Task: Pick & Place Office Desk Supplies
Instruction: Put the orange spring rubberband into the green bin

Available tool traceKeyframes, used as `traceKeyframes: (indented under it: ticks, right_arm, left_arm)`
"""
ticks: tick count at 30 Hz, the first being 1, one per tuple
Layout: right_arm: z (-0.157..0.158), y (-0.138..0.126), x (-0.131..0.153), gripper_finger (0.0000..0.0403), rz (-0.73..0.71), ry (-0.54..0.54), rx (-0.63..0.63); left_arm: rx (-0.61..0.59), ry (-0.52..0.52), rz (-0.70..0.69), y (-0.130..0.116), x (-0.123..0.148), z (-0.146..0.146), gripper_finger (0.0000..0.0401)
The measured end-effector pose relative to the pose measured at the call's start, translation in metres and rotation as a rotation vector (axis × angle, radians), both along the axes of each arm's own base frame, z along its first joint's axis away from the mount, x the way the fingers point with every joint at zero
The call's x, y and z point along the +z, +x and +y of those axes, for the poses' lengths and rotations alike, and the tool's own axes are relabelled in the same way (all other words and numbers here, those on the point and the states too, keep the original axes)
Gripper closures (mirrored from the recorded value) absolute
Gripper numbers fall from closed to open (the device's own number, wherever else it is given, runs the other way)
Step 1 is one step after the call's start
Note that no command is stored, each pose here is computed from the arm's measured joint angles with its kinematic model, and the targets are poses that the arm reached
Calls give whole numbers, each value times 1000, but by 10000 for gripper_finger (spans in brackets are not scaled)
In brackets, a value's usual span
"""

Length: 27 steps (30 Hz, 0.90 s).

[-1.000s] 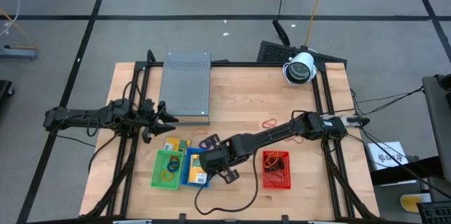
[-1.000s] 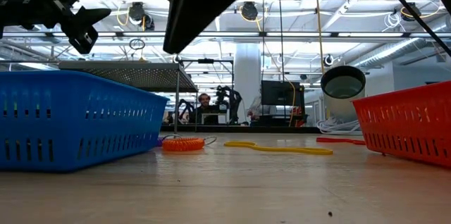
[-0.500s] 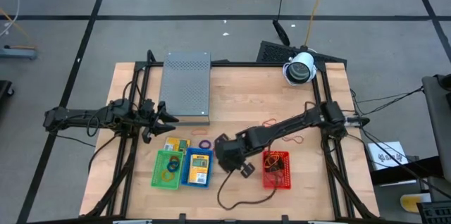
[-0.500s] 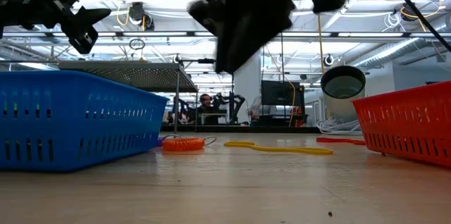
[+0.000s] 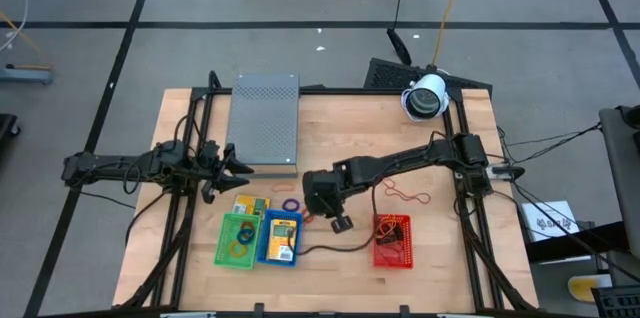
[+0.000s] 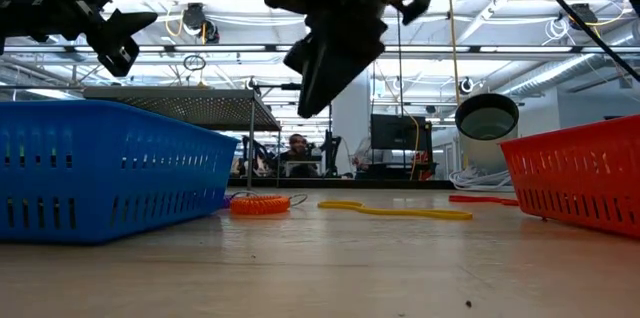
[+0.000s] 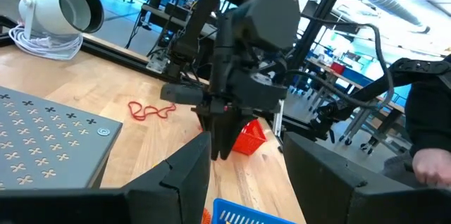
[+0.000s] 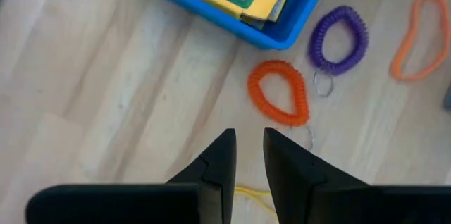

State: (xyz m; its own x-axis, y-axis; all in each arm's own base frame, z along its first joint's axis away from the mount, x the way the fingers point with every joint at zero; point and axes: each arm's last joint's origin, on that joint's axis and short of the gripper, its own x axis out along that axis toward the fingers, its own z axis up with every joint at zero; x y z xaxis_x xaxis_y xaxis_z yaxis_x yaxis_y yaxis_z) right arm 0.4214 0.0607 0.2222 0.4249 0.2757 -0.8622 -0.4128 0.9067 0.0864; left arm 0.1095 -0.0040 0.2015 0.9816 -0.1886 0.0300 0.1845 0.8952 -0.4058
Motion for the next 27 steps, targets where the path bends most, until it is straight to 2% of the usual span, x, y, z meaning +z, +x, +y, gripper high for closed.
traceKeyframes:
  ticks: [7, 11, 14, 17, 27]
  right_arm:
    - [-2, 14, 8, 336, 5, 74, 1]
    - [-2, 26, 2, 337, 67, 62, 7]
    - [-2, 24, 2, 337, 117, 51, 16]
    - [-2, 27, 3, 337, 79, 54, 20]
    - [-5, 32, -20, 337, 155, 55, -26]
  left_arm:
    - [0, -1, 0, 0, 0, 0, 215]
    - [0, 0, 0, 0, 0, 0, 215]
    - [0, -1, 0, 0, 0, 0, 215]
    - [0, 0, 0, 0, 0, 0, 215]
    - [0, 0, 0, 0, 0, 0, 215]
